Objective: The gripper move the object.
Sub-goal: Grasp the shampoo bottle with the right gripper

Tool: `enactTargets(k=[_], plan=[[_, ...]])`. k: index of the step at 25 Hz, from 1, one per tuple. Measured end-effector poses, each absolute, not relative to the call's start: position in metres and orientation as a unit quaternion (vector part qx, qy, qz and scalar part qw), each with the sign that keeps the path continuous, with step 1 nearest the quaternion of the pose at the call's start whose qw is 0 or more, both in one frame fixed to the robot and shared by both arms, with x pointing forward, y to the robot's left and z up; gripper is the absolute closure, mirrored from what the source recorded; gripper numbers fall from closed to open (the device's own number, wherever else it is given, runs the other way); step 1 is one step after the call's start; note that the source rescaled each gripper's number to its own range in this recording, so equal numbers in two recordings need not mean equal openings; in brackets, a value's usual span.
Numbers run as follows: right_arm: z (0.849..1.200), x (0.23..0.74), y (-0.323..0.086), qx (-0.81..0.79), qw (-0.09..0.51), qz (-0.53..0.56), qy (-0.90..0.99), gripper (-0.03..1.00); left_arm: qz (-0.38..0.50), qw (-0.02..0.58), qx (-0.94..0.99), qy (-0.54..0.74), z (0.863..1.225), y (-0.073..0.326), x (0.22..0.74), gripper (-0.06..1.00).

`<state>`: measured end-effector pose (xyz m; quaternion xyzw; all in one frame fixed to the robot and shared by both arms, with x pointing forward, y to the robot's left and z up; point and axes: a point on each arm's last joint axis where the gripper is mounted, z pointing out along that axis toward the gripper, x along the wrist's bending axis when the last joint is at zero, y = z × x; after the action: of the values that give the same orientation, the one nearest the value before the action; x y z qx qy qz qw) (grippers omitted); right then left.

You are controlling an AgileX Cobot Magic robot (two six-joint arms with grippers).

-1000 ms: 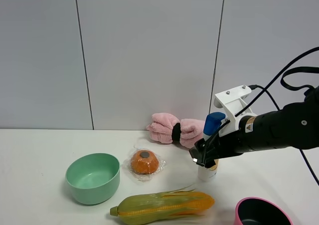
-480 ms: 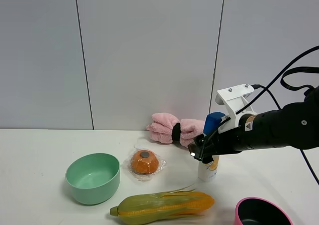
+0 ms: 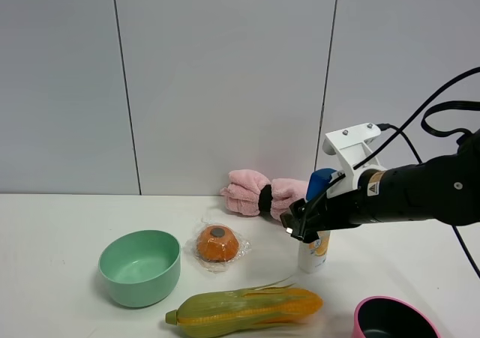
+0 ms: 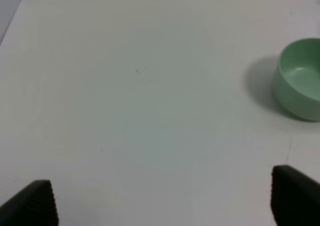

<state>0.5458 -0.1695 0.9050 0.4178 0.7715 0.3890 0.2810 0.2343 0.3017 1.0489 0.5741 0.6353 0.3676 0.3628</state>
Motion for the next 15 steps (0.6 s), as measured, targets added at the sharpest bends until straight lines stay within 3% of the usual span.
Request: enactTargets(k=[10, 15], plan=[[0.898, 0.547, -0.168, 0.411, 0.281, 0.392, 0.774, 0.05, 0.368, 0.363, 0.574, 0.635, 1.049, 0.302, 0.234, -0.06], [0.89, 0.547, -0.168, 0.413, 0.274, 0.385, 0.778, 0.2, 0.368, 0.363, 0.574, 0.635, 1.049, 0.302, 0.234, -0.06]])
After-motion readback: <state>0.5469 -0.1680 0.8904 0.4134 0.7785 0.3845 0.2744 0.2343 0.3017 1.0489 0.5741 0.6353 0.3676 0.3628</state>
